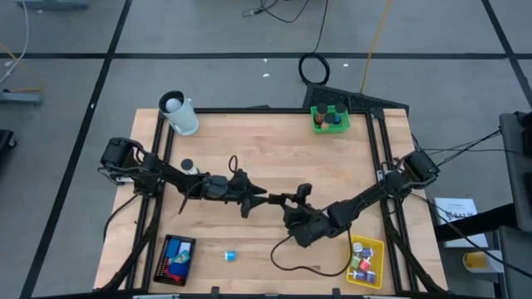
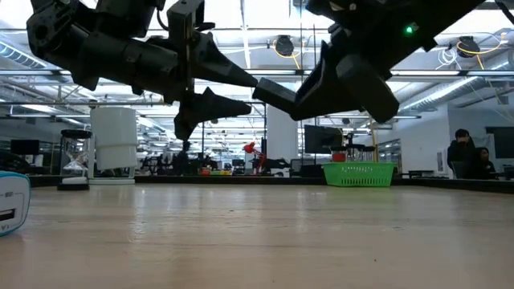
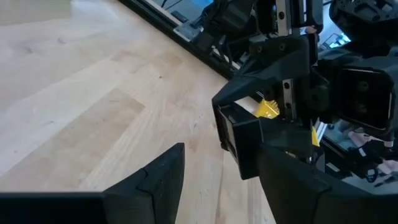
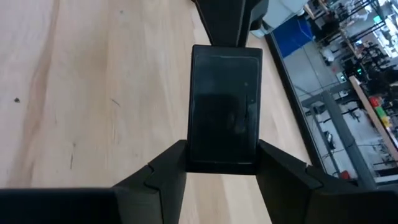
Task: Pick & Place Office items
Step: Put the black digital clock into the black bin
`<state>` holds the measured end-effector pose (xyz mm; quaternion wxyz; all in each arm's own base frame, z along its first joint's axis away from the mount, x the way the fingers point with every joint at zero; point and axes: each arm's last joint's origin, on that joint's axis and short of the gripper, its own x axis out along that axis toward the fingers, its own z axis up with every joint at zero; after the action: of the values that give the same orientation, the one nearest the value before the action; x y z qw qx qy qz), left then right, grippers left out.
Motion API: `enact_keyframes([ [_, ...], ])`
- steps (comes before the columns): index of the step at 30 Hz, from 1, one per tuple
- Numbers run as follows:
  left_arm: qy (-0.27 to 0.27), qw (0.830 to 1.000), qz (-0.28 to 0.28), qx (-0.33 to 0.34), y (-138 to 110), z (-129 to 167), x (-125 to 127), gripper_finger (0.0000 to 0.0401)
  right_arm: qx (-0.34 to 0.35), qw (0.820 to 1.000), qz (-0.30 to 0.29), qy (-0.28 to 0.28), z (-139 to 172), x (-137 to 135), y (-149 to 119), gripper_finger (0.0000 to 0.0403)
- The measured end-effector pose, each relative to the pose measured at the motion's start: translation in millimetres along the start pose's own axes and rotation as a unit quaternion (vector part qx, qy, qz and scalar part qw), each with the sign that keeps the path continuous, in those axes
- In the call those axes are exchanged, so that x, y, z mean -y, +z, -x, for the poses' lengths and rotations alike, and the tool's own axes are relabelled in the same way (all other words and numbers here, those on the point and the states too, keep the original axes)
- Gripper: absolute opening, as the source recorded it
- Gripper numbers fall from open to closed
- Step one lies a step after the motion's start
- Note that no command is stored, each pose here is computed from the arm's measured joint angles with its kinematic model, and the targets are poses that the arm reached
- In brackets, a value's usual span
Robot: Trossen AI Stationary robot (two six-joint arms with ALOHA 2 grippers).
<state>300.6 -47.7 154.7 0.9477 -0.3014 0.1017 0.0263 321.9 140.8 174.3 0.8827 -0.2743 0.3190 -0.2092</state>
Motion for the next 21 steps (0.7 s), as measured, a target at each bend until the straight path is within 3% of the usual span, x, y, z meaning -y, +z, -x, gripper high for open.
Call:
enact_keyframes([
  [10, -0.024, 1.0, -0.005, 0.011, 3, 0, 3, 0.0205, -0.005, 1.0, 0.004, -0.01, -11, 9, 1, 0.0164],
  [21, -0.015, 1.0, -0.01, 0.011, 4, 0, 1, 0.0205, -0.005, 1.0, 0.011, -0.01, -13, 10, 2, 0.0164],
])
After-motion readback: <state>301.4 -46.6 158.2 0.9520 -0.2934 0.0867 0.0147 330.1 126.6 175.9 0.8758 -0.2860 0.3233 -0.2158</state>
